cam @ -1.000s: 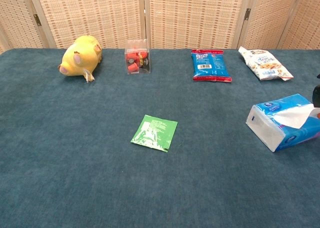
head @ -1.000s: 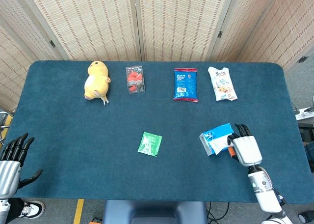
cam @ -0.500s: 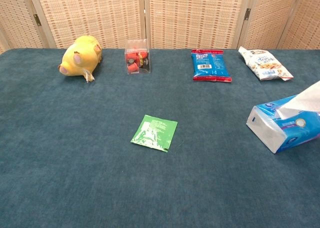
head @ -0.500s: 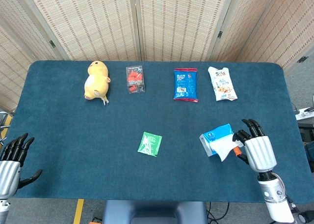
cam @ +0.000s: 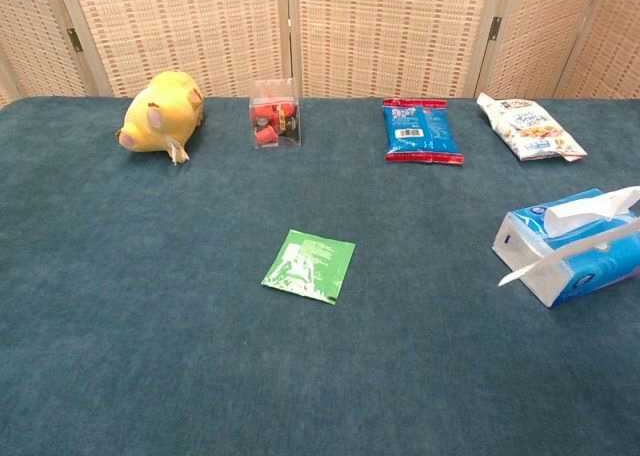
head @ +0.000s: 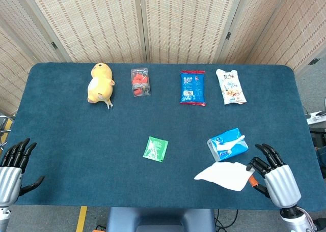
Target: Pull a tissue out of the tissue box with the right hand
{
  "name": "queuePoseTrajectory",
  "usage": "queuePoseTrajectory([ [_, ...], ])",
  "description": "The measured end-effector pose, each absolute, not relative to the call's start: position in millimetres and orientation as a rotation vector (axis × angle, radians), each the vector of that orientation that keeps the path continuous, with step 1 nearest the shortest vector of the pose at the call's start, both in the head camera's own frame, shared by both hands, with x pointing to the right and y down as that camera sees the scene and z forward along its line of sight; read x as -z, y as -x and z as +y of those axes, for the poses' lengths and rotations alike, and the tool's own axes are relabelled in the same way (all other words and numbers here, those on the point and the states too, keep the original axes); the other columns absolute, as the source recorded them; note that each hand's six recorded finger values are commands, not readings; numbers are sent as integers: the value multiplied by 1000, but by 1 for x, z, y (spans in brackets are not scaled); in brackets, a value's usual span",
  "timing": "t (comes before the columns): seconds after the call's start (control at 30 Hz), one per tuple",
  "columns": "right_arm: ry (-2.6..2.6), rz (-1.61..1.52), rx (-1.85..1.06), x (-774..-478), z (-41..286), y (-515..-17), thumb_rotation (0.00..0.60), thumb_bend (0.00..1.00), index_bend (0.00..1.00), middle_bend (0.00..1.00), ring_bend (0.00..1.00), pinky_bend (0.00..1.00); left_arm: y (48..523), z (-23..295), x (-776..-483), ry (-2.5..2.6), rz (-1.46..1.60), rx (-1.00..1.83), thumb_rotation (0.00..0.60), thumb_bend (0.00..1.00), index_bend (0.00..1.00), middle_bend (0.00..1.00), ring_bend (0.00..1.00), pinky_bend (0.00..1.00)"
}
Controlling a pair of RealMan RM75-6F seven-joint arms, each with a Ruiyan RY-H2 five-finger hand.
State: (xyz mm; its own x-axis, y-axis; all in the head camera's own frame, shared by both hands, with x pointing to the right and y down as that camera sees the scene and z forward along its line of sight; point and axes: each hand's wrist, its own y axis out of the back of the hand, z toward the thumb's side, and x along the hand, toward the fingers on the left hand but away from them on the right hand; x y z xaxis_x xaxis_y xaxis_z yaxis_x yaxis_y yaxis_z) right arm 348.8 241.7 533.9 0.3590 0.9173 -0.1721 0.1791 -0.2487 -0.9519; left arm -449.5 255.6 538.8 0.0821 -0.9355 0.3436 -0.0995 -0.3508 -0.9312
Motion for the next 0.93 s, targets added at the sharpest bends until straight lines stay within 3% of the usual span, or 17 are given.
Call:
queuePoseTrajectory([
  [0.13,1680,-926,-1085,-552,244,-356,600,392,662,467,169,194,450,255,-539,1582,1059,1361,600,246,0,0,0,136],
  [0.23,1672,-898,-1149,-562,242,-361,600,386,575,401,124,161,450,255,-539,1583,1058,1363,600,246,0,0,0,136],
  [0.27,1669,-888,-1165,-564,242,-363,600,377,507,351,99,135,450,255,-539,1583,1058,1363,600,246,0,0,0,136],
  [0.37,1671,-870,-1198,-568,241,-365,600,308,96,62,0,6,450,256,-540,1585,1053,1364,600,246,0,0,0,135],
  [0.43,1668,-846,-1255,-573,241,-370,600,280,9,9,0,0,449,256,-541,1586,1048,1363,600,246,0,0,0,135],
  [0.6,1625,-827,-1344,-572,236,-377,600,218,0,0,0,0,449,256,-541,1587,1049,1362,600,246,0,0,0,135],
  [0.93,1601,-853,-1359,-563,232,-383,600,213,0,0,0,0,448,256,-541,1589,1047,1357,600,246,0,0,0,135],
])
